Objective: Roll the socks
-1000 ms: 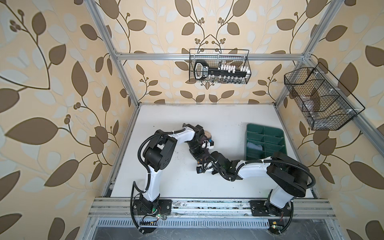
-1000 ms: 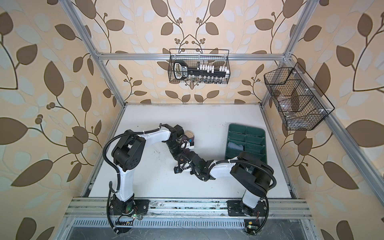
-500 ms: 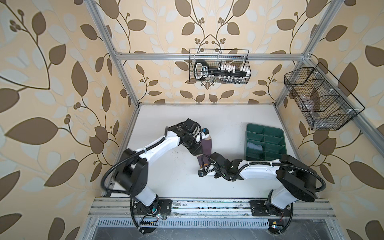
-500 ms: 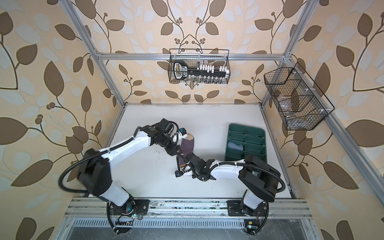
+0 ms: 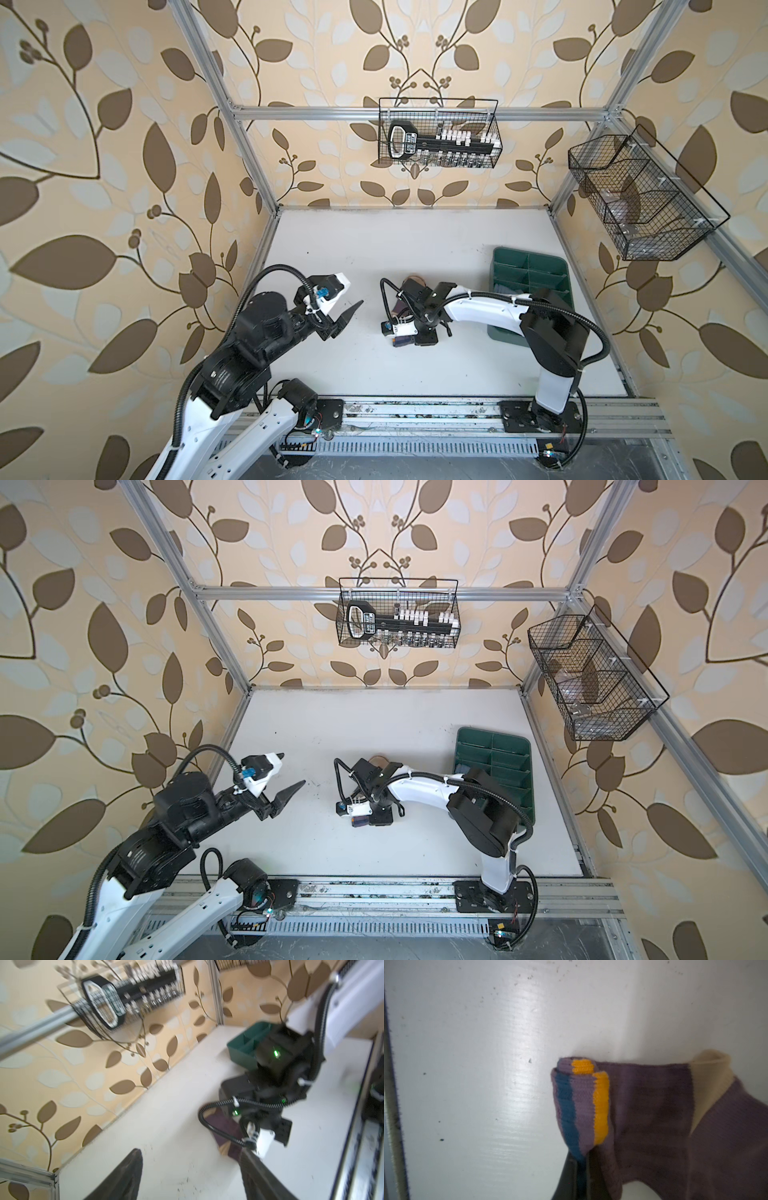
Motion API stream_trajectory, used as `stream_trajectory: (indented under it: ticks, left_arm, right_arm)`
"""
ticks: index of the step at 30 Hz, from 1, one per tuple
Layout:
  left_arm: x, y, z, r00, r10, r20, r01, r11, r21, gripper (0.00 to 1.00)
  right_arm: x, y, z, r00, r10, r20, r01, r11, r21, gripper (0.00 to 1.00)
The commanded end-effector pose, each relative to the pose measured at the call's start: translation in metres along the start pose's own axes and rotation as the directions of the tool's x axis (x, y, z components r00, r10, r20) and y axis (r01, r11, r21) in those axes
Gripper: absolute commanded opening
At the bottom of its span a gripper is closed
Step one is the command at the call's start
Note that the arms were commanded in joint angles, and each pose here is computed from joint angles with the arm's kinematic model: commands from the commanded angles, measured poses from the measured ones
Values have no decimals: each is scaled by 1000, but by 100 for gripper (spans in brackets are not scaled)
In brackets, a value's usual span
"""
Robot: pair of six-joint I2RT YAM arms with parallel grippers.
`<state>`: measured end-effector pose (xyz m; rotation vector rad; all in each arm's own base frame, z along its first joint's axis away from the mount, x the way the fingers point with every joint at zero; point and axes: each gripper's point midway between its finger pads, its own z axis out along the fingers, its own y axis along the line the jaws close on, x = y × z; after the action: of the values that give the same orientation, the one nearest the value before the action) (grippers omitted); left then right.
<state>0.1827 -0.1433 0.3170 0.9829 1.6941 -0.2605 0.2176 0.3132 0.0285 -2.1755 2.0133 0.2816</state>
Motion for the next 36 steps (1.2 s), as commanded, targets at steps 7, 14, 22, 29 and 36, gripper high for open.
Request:
stream_trajectory:
  ticks: [7,14,22,29,36]
  left_arm:
    - [89,-78,83,849,449,-279,-380,885,269,74]
    - [134,-143,135,737,620,-269,-510,772,380,70]
    - [165,-137,188,676,611,-413,-549,791,270,66]
    - [201,-138,207,616,588,-524,-528,802,278,46]
    - [214,-150,205,580,573,-579,-427,819,384,9]
  right_arm:
    - [13,12,11,980,197,-15,-193,937,-292,0]
    - [19,0,19,972,236,-20,-230,922,-311,0]
    - [18,-2,22,971,239,-14,-230,915,-332,0]
    - [19,-2,16,970,241,23,-221,921,-320,0]
    - [19,-18,-4,962,251,105,-224,950,-217,7]
